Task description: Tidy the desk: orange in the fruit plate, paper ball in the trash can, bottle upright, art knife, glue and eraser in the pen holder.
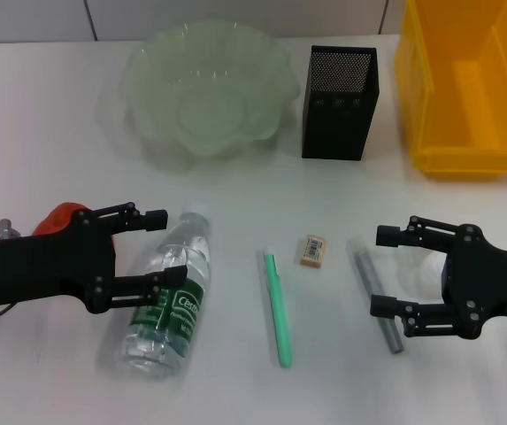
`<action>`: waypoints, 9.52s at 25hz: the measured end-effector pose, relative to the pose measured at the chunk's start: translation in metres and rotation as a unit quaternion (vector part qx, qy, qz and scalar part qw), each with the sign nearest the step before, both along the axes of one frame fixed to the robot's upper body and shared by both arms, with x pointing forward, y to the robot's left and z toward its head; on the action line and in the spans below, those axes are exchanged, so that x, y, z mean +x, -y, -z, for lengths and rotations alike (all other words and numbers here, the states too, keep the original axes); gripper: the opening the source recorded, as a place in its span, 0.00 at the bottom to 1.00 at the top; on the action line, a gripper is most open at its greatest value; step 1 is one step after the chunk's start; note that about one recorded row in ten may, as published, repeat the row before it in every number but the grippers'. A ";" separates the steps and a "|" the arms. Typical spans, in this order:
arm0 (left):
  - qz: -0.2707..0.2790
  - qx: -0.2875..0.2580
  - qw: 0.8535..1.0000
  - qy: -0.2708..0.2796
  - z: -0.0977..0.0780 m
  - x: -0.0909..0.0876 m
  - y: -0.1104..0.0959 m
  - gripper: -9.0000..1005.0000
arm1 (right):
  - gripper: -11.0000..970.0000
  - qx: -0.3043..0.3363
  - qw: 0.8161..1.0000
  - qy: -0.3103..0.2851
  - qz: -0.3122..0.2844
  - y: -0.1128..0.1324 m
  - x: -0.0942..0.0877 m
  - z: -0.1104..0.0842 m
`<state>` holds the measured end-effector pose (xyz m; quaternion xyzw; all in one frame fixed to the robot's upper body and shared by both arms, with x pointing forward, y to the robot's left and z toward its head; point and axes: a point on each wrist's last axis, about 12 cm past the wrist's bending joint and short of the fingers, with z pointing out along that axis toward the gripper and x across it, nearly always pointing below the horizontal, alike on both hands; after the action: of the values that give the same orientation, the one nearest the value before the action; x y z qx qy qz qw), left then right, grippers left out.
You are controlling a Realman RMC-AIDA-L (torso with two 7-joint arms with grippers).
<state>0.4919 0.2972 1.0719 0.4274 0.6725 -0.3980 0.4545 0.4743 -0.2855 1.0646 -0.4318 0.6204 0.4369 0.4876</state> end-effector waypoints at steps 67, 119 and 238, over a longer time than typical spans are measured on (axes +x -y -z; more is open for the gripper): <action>-0.243 0.077 0.961 0.110 -0.033 0.164 0.081 0.35 | 0.87 0.015 0.997 -0.062 0.053 0.009 -0.001 0.004; -0.119 -0.031 0.988 0.088 0.017 0.007 -0.002 0.86 | 0.81 -0.551 0.787 -0.249 0.123 -0.094 0.090 -0.075; -0.156 0.241 0.954 -0.084 -0.073 0.055 0.106 0.45 | 0.84 -0.041 0.994 -0.024 0.096 0.016 -0.030 0.023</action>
<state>0.5470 0.1911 1.1451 0.3789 0.8428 -0.1827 0.3359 0.4441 -0.3013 1.0415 -0.3792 0.6877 0.3728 0.4943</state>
